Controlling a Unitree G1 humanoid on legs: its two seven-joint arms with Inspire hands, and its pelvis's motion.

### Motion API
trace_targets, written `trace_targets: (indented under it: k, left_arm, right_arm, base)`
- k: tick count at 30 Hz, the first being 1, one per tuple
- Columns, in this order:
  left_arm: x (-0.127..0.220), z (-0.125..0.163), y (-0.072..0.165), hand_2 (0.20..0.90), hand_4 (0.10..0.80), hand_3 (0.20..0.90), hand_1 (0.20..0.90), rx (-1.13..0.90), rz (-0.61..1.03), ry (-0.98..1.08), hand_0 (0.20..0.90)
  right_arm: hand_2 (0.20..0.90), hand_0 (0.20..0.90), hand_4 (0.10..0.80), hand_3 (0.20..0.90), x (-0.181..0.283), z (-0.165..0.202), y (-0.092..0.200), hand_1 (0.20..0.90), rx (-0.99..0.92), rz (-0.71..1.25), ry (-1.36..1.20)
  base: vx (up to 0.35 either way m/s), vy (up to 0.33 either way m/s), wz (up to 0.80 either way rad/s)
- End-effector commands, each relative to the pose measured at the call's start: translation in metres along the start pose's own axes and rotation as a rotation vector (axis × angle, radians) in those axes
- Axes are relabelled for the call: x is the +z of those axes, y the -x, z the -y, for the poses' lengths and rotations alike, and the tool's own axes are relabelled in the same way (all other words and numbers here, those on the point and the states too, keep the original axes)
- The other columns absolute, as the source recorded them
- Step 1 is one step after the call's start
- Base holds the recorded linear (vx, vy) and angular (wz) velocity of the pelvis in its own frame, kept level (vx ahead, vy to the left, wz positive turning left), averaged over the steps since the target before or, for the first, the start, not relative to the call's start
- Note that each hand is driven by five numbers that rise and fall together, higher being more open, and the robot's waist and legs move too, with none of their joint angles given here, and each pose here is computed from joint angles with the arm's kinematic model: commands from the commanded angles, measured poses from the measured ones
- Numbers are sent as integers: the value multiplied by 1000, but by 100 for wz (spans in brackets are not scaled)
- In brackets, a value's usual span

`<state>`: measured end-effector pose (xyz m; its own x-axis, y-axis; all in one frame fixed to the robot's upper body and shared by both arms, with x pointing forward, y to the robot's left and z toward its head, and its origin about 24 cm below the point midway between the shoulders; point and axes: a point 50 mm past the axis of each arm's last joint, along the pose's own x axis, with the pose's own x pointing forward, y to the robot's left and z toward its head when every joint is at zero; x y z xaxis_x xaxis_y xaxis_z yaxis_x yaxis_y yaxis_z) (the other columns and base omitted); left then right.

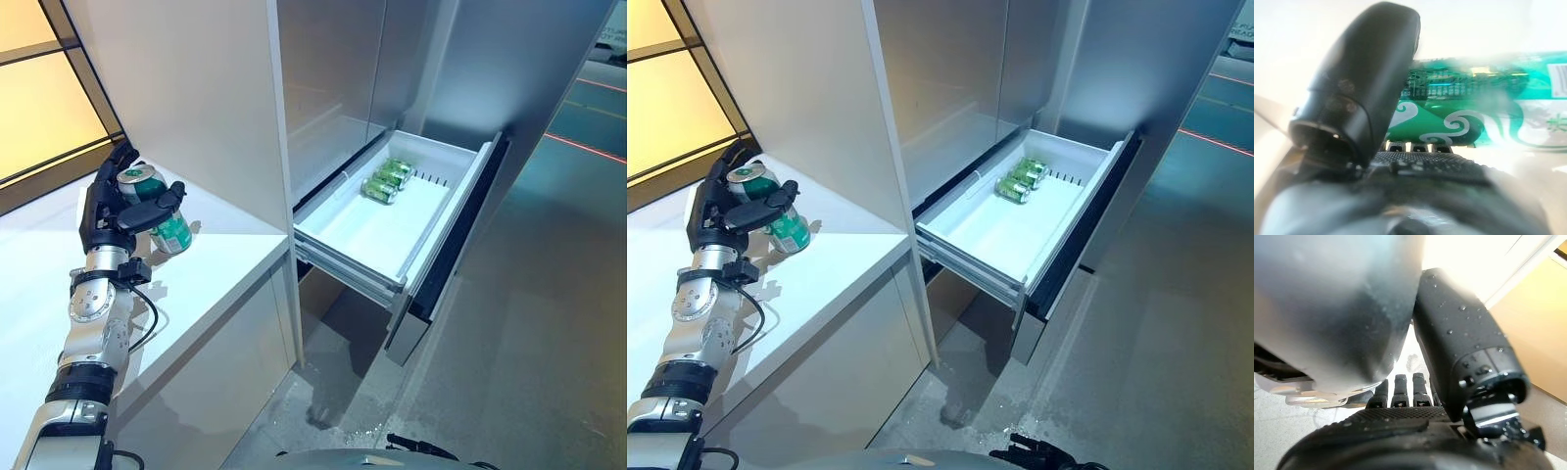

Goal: Put drinks into fridge and close the fridge

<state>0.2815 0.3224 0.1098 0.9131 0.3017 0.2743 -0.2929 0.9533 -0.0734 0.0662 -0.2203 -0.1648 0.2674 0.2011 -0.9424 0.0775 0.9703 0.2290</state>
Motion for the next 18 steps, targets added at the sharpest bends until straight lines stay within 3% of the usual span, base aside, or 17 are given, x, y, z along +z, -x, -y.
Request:
trace_targets:
  k: [1, 18]
  left_arm:
    - [91, 12, -38, 900, 800, 900, 900, -22, 402, 44, 900]
    - [88, 9, -45, 900, 800, 900, 900, -21, 354, 5, 900]
  right_arm:
    - [900, 900, 800, 900, -15, 10, 5, 900, -10, -64, 2]
    - [900, 900, 800, 900, -15, 10, 5, 900, -14, -64, -3]
  base:
    - [0, 0, 0]
    - [0, 0, 0]
